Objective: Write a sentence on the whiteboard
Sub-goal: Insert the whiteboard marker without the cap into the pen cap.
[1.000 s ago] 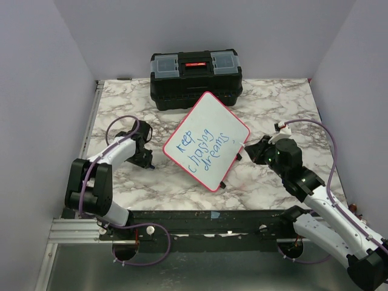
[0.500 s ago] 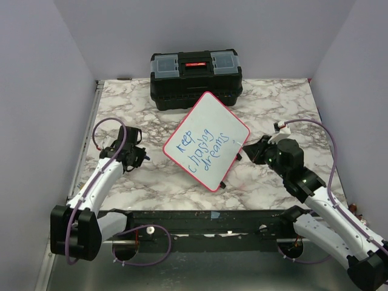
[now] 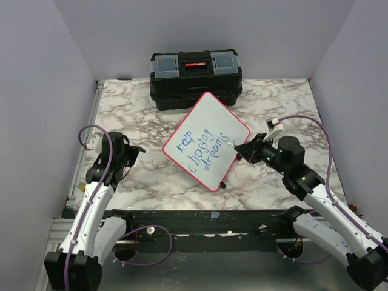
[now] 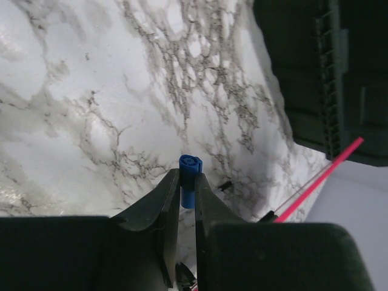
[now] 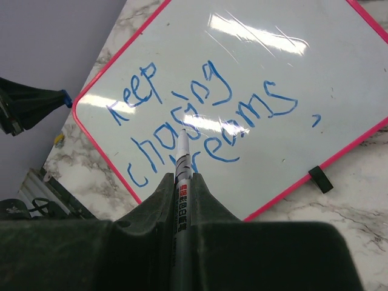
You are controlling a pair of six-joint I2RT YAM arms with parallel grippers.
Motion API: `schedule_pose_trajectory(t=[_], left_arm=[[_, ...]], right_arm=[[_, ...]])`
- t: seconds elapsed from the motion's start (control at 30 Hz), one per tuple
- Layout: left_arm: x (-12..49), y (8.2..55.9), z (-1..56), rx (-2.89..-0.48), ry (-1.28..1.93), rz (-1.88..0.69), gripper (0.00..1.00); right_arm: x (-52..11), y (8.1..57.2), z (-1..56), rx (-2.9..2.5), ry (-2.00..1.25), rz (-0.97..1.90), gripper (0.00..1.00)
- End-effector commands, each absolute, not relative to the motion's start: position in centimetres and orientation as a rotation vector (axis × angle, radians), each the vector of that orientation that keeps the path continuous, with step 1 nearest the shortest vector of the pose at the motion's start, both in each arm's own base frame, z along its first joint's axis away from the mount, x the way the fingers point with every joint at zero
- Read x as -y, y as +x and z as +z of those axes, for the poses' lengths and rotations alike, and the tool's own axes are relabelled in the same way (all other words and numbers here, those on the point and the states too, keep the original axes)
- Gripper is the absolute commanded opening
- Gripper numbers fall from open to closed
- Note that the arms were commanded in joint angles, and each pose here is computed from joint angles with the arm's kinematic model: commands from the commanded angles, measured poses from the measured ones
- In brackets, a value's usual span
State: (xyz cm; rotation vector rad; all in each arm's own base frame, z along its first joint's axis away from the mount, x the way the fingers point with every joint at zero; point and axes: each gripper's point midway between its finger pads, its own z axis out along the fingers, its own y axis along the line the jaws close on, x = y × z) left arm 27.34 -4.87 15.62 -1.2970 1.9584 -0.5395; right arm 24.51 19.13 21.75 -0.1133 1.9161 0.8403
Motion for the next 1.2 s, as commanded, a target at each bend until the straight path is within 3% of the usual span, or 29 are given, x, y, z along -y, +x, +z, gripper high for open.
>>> schedule_pose_trajectory(t=[0.0,0.47,1.17], left_arm=[[6.4,28.0,18.2,-1.860,-1.091,-0.759,0.00],[6.1,27.2,19.8,-1.790,-1.123,-0.826,0.00],[12.7,26.8,25.8,-1.869,-1.338,-1.351,0.00]], right_arm=[[-20.6,24.4,24.9,-1.826,-0.203,0.916,0.01],[-20.2,25.4,27.0,-1.806,-0.207,0.857,0.01],[-24.1,24.5,33.4,-1.541,-0.445,1.008,0.01]])
